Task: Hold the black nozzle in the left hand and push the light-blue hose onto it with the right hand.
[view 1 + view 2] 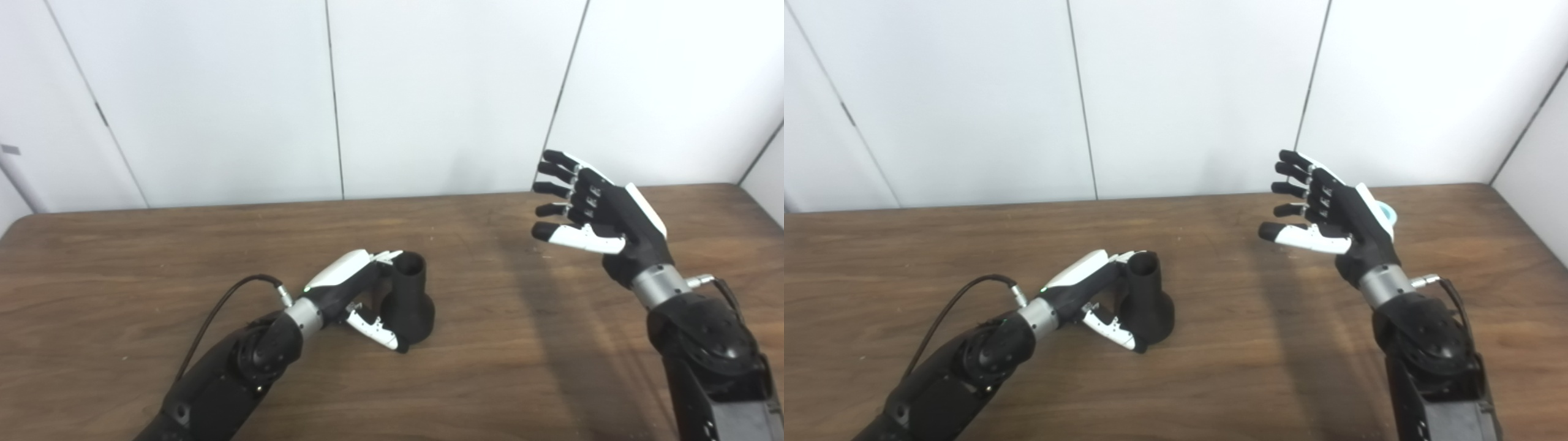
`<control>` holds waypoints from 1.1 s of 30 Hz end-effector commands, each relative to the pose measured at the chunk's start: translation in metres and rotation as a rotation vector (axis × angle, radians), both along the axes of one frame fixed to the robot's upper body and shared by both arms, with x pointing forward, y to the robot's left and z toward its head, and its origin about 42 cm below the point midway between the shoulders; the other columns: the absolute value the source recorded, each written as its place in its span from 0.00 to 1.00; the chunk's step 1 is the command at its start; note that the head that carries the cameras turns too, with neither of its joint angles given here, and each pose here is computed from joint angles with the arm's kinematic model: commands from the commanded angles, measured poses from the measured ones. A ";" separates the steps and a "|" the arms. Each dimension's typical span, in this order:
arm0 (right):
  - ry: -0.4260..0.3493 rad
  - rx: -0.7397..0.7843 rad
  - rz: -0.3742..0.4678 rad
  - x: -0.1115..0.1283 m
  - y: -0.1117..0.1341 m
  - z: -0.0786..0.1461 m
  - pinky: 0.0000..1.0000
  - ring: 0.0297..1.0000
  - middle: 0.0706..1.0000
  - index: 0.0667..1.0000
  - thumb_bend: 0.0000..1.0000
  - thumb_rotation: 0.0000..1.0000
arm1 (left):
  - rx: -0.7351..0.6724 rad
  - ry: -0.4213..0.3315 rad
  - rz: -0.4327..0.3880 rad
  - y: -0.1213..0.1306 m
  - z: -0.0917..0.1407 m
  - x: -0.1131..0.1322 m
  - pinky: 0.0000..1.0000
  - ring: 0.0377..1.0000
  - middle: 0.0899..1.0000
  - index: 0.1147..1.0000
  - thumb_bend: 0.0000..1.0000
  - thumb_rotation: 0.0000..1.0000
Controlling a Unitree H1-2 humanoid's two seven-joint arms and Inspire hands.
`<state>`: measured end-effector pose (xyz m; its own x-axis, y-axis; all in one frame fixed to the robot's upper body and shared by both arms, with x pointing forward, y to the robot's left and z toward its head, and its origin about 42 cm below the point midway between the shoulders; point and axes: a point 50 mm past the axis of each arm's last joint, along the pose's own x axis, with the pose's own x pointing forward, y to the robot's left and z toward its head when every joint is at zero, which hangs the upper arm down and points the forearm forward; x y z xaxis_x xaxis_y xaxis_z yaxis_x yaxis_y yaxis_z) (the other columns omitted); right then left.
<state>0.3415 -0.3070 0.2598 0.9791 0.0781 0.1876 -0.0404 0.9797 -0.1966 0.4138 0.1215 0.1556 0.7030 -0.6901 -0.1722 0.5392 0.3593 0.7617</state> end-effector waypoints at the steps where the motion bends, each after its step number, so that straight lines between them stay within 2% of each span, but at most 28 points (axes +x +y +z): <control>1: -0.201 -0.110 -0.019 0.000 -0.006 0.059 0.65 0.80 0.86 0.86 0.85 0.23 | 0.250 0.295 -0.163 -0.004 -0.096 -0.067 1.00 1.00 0.95 0.41 0.52 0.06; 5: -0.275 -0.216 -0.105 -0.001 -0.020 0.081 0.64 0.79 0.85 0.85 0.88 0.26 | 0.246 0.289 -0.163 0.003 -0.098 -0.069 1.00 1.00 0.95 0.41 0.52 0.06; 8: -0.316 -0.231 -0.203 0.000 -0.034 0.098 0.61 0.76 0.83 0.85 0.86 0.25 | 0.243 0.281 -0.172 0.008 -0.101 -0.071 1.00 1.00 0.95 0.41 0.52 0.06; 14: -0.319 -0.223 -0.322 0.006 -0.057 0.114 0.61 0.73 0.81 0.82 0.81 0.18 | 0.235 0.278 -0.182 0.018 -0.108 -0.070 1.00 1.00 0.95 0.41 0.52 0.06; 20: -0.310 -0.279 -0.399 0.013 -0.074 0.121 0.56 0.71 0.80 0.82 0.80 0.18 | 0.231 0.270 -0.195 0.025 -0.110 -0.068 1.00 1.00 0.95 0.41 0.52 0.06; 25: -0.247 -0.336 -0.408 0.023 -0.084 0.124 0.59 0.73 0.80 0.81 0.80 0.18 | 0.226 0.267 -0.200 0.029 -0.111 -0.067 1.00 1.00 0.95 0.41 0.52 0.06; 26: -0.225 -0.383 -0.399 0.025 -0.086 0.126 0.59 0.73 0.81 0.81 0.80 0.18 | 0.225 0.266 -0.200 0.030 -0.112 -0.066 1.00 1.00 0.95 0.41 0.52 0.06; 28: -0.156 -0.577 -0.362 0.031 -0.092 0.134 0.62 0.77 0.84 0.83 0.82 0.20 | 0.224 0.265 -0.200 0.031 -0.112 -0.066 1.00 1.00 0.95 0.41 0.52 0.06; 33: -0.040 -0.798 -0.303 0.046 -0.101 0.146 0.66 0.81 0.86 0.85 0.85 0.22 | 0.218 0.263 -0.195 0.034 -0.112 -0.065 1.00 1.00 0.94 0.41 0.52 0.06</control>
